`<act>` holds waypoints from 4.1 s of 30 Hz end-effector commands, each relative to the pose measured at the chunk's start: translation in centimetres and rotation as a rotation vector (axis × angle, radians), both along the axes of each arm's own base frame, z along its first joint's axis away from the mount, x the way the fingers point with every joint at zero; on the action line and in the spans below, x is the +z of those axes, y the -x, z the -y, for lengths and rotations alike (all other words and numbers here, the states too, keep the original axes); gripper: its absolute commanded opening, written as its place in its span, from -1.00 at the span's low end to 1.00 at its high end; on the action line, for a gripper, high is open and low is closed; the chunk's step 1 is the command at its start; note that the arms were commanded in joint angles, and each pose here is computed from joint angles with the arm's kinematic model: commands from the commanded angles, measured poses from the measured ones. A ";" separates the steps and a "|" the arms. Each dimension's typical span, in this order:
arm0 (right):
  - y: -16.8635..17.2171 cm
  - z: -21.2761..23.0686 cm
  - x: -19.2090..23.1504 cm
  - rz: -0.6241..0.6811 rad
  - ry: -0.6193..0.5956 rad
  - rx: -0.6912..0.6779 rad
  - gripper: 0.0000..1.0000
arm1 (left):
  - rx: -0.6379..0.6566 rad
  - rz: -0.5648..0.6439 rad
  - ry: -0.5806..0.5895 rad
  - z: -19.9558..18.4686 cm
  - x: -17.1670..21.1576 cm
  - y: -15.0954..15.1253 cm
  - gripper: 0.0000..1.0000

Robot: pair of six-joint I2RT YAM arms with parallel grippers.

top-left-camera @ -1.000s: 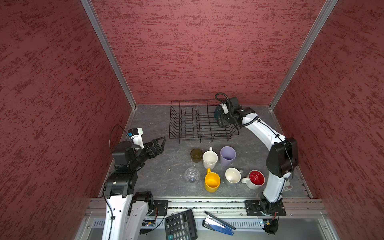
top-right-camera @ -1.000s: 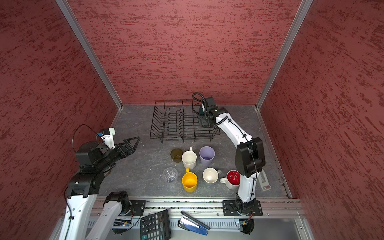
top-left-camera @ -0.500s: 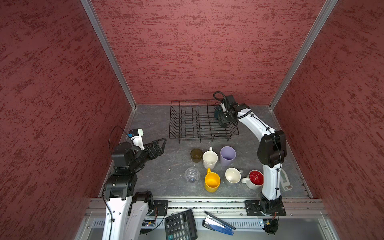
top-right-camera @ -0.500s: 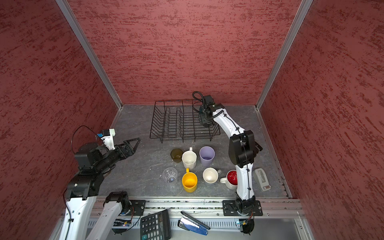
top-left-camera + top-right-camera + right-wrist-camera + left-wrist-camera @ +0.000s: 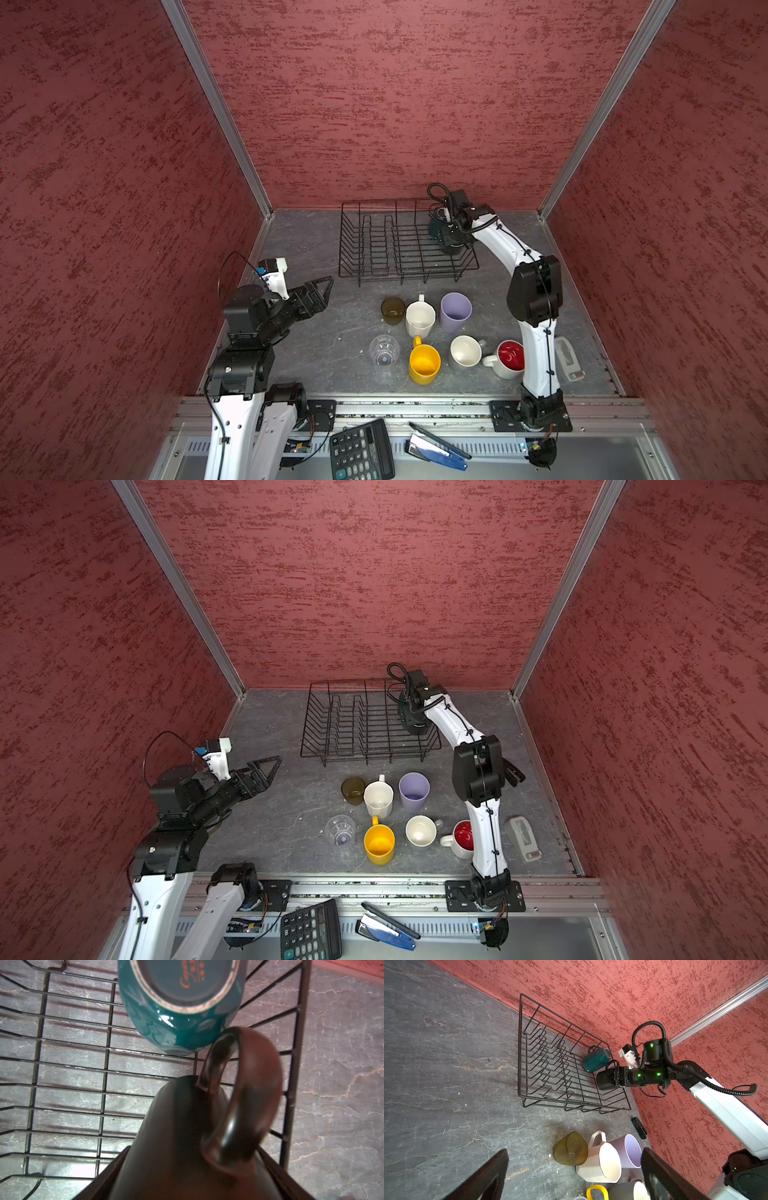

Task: Load the cups into the dish rack
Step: 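Lower the black mug into the rack beside the green mug with the right gripper, then open the right gripper to release the black mug upright in the rack, then reach the left gripper down to the clear plastic cup beside the yellow mug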

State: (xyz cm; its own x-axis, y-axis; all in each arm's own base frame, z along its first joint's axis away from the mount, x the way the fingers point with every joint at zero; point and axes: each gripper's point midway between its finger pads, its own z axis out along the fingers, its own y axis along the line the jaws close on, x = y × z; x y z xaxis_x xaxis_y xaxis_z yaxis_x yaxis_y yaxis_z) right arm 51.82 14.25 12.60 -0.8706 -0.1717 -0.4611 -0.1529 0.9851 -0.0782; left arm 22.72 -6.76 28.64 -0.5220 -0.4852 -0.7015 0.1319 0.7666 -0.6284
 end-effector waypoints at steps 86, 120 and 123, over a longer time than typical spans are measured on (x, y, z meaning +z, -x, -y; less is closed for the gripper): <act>7.6 -3.8 18.0 0.450 -0.612 0.124 0.97 | -0.081 -0.244 0.099 2.1 -5.1 1.7 0.75; 10.1 -3.9 16.1 0.411 -0.643 0.137 0.97 | -0.240 -0.616 -0.415 11.9 -18.1 6.7 0.52; 10.1 -3.8 15.8 0.408 -0.643 0.134 0.97 | -0.229 -0.634 -0.438 12.0 -19.0 6.5 0.50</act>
State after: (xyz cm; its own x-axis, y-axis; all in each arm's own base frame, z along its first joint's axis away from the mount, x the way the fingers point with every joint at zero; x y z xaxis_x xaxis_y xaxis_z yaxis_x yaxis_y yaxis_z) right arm 42.07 17.83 27.10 -0.6286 0.1359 -0.7658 -0.3288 0.8459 0.4199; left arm 15.27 -18.23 9.28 -0.9510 -0.0424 -0.3064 0.0469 0.9594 -0.2781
